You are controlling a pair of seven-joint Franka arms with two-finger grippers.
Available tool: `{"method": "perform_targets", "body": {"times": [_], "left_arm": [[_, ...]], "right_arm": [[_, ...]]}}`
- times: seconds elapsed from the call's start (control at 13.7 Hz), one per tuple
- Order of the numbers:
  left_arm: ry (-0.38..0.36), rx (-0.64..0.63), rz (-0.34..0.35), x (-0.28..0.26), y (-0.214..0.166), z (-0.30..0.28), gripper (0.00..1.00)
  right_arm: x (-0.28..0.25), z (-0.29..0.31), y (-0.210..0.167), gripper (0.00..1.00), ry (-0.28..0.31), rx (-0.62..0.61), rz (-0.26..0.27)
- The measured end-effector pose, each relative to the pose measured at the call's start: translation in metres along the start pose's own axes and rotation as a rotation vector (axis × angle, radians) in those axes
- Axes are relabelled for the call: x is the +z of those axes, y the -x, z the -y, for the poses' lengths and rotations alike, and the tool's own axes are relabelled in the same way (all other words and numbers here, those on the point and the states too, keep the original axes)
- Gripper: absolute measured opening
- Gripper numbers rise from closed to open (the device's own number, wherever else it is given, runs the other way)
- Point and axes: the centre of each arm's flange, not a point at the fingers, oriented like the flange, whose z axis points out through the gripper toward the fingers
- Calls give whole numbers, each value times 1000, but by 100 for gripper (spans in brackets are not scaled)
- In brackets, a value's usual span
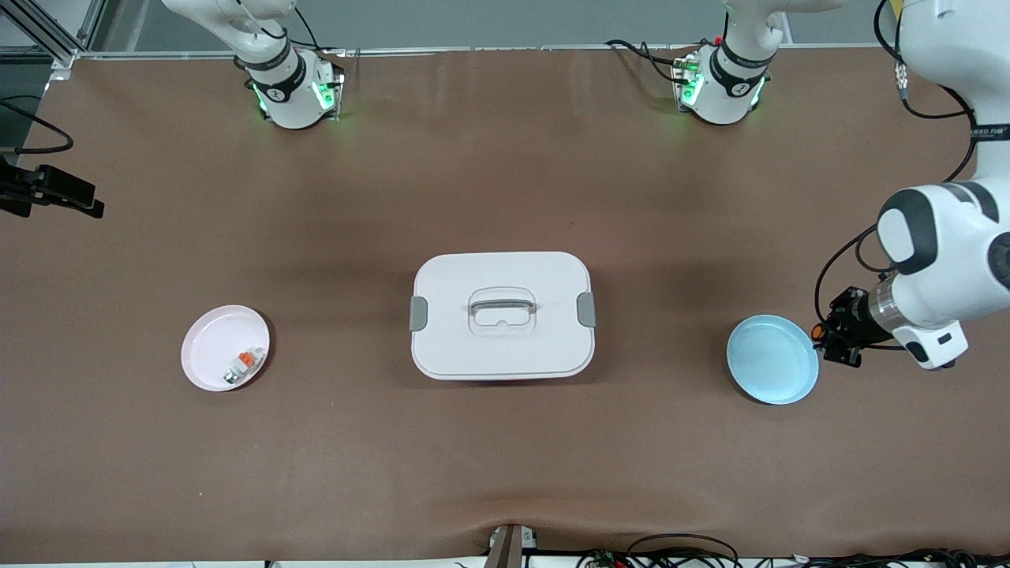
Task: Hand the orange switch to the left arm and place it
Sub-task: 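Lower the switch onto the light-blue plate with the left gripper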
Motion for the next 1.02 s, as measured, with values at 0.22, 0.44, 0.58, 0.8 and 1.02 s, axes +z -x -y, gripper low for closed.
{"method": "perform_targets", "body": {"times": [0.22, 0.44, 0.58, 0.8, 1.02], "left_arm": [[4, -110, -53, 39, 17, -11, 36], [-7, -152, -57, 63, 19, -12, 36], [-15, -157, -57, 69, 19, -11, 36], [-22, -169, -37, 77, 24, -12, 36], [-16, -174, -12, 91, 41, -17, 36]], "right_arm": [[-1, 2, 1, 100, -38, 8, -2], [-7, -3, 6, 100, -59, 42, -15], [-12, -3, 10, 100, -63, 47, -24], [-14, -4, 11, 100, -64, 50, -27], [-14, -4, 11, 100, -64, 50, -29]]}}
